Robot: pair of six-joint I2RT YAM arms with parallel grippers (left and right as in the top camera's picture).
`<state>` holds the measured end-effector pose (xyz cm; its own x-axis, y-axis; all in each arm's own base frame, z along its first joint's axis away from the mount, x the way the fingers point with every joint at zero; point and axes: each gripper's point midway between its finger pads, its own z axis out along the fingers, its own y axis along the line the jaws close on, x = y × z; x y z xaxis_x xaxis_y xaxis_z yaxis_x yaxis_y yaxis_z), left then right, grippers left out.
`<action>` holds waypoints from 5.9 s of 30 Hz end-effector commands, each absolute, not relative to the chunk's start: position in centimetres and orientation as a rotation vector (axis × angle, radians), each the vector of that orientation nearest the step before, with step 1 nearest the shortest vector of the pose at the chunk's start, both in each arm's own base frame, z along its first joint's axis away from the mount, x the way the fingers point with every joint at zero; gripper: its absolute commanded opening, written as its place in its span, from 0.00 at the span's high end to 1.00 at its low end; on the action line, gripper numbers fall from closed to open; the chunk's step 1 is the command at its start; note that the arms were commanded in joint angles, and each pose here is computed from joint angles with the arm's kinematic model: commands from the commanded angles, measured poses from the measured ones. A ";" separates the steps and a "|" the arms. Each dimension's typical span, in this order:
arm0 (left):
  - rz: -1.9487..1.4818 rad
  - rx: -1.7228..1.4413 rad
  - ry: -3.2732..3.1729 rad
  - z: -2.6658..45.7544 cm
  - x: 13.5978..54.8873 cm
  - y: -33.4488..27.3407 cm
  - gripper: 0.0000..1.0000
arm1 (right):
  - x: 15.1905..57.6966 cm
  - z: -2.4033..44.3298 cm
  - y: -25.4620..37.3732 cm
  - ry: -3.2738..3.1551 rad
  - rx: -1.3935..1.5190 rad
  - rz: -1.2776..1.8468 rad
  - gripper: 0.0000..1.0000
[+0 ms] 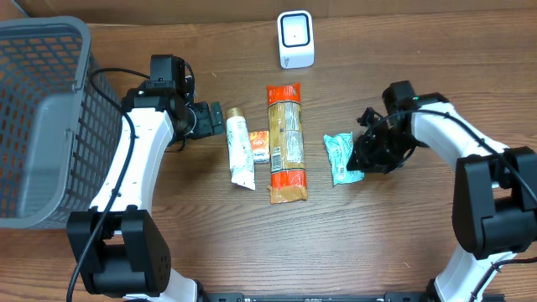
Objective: Scan the item barcode
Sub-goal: 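Lower the right gripper onto the green wipes pack and grasp it, then lift the wipes pack and hold it in front of the scanner, then move the wipes pack right and drop it on the table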
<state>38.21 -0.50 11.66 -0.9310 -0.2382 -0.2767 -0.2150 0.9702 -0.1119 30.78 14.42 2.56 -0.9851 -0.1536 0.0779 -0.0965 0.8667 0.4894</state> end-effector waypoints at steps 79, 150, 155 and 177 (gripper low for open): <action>-0.105 -0.301 2.807 12.4 38.6 -0.5 0.00 | 37.4 31.1 15.9 -3.453 0.182 -1.390 0.96; -0.105 -0.301 2.807 12.4 38.6 -0.5 0.00 | 62.1 24.6 25.9 -3.762 1.688 1.623 0.96; -0.105 -0.301 2.807 12.4 38.6 -0.5 0.00 | 58.7 31.4 24.1 -4.106 1.308 1.215 0.97; -0.105 -0.301 2.807 12.4 38.6 -0.5 0.00 | 41.7 21.1 -7.0 -3.370 -1.046 -0.609 0.97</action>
<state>38.23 -0.50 11.68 -0.9308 -0.2382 -0.2774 -0.2149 0.9702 -0.1120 41.86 -5.99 23.60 -0.7068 0.5876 -0.3939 0.4942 0.8086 0.3193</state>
